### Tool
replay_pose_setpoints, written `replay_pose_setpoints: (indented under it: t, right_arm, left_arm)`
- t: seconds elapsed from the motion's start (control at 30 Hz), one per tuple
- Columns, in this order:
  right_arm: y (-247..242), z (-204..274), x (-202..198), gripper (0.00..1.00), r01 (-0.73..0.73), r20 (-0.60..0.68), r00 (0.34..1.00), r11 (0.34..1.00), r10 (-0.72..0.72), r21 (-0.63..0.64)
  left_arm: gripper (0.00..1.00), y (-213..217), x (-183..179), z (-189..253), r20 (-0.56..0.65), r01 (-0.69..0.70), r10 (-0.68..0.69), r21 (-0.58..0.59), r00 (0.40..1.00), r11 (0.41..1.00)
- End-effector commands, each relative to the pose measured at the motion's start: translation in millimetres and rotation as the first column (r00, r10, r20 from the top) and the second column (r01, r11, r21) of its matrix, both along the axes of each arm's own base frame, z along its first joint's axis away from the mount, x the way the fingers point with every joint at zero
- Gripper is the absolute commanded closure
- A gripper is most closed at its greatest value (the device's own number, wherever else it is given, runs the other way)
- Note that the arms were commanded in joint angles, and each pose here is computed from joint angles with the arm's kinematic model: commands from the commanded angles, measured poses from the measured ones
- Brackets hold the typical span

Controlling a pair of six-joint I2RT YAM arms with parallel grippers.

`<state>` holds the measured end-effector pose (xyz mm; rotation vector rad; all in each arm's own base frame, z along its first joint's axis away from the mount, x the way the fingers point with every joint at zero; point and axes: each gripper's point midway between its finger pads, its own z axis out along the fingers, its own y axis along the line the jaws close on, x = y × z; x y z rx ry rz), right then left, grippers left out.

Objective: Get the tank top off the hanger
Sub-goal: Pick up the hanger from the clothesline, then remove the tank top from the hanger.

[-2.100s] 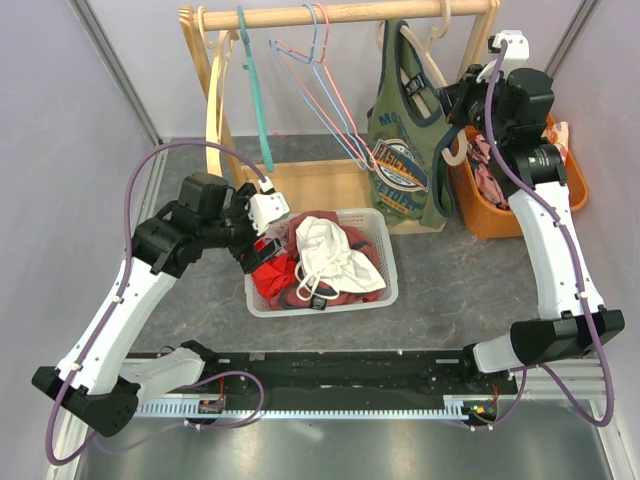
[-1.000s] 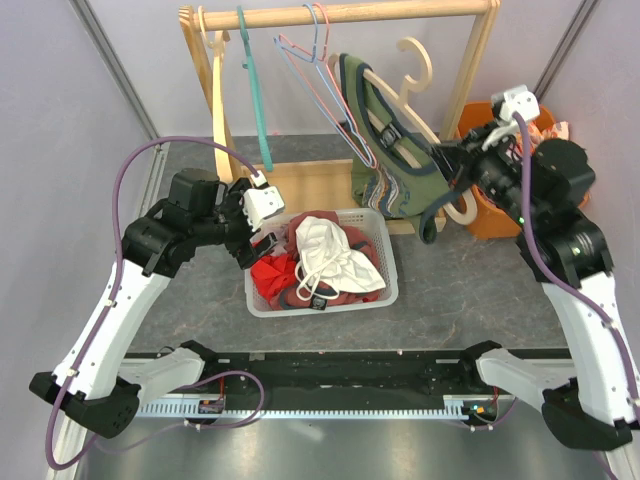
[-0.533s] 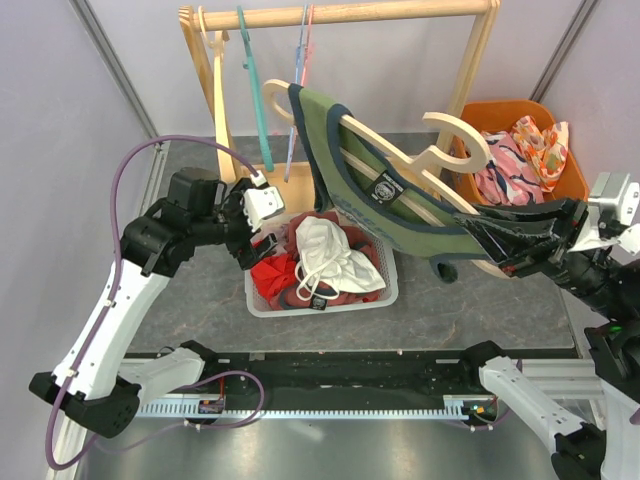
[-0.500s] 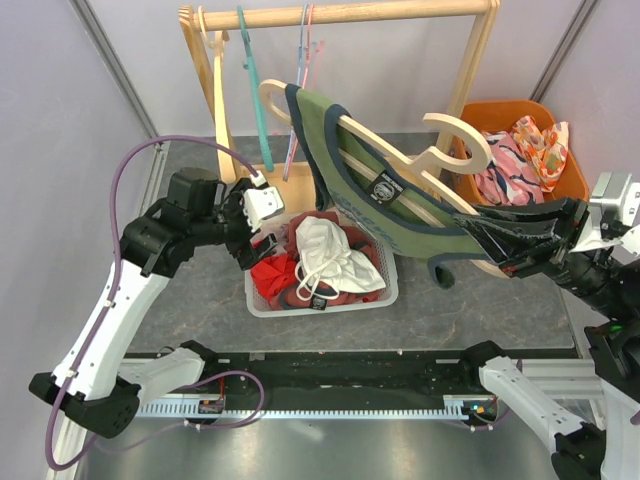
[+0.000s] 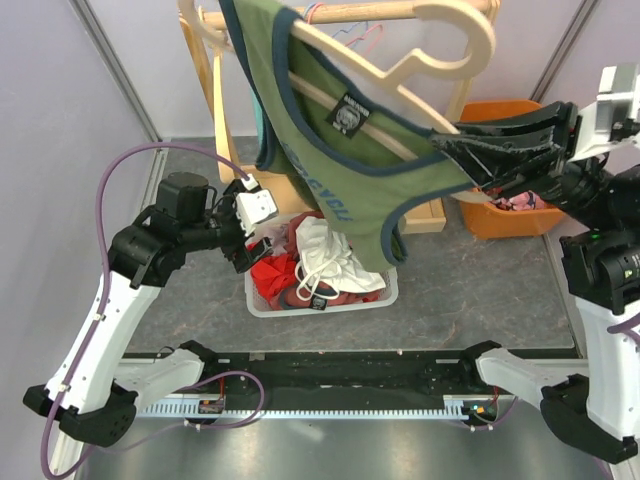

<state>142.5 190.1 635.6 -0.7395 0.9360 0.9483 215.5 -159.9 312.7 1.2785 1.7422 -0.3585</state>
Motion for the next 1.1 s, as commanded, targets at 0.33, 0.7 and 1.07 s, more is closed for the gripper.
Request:
replay_pose_setpoints:
  t: [0.33,0.7,1.07]
  right_arm:
    - [-30,84,-69,1.0,-0.015,0.341,0.939,0.984,-0.047,0.175]
    - [-17,24,23,1.0,0.2,0.21,0.957,0.979,-0.202,0.032]
    - [3,-17,49,1.0,0.192,0.299,0.942,0.976,-0.154,-0.103]
  left_arm:
    - [0.06,4,-1,13,0.032,-0.008,0.009,-0.027,0.999,1.0]
    - [0.06,2,1,10,0.021,-0.005,0.006,-0.033,1.0,0.999]
    - [0.06,4,1,4,0.019,-0.012,0.013,-0.024,1.0,1.0]
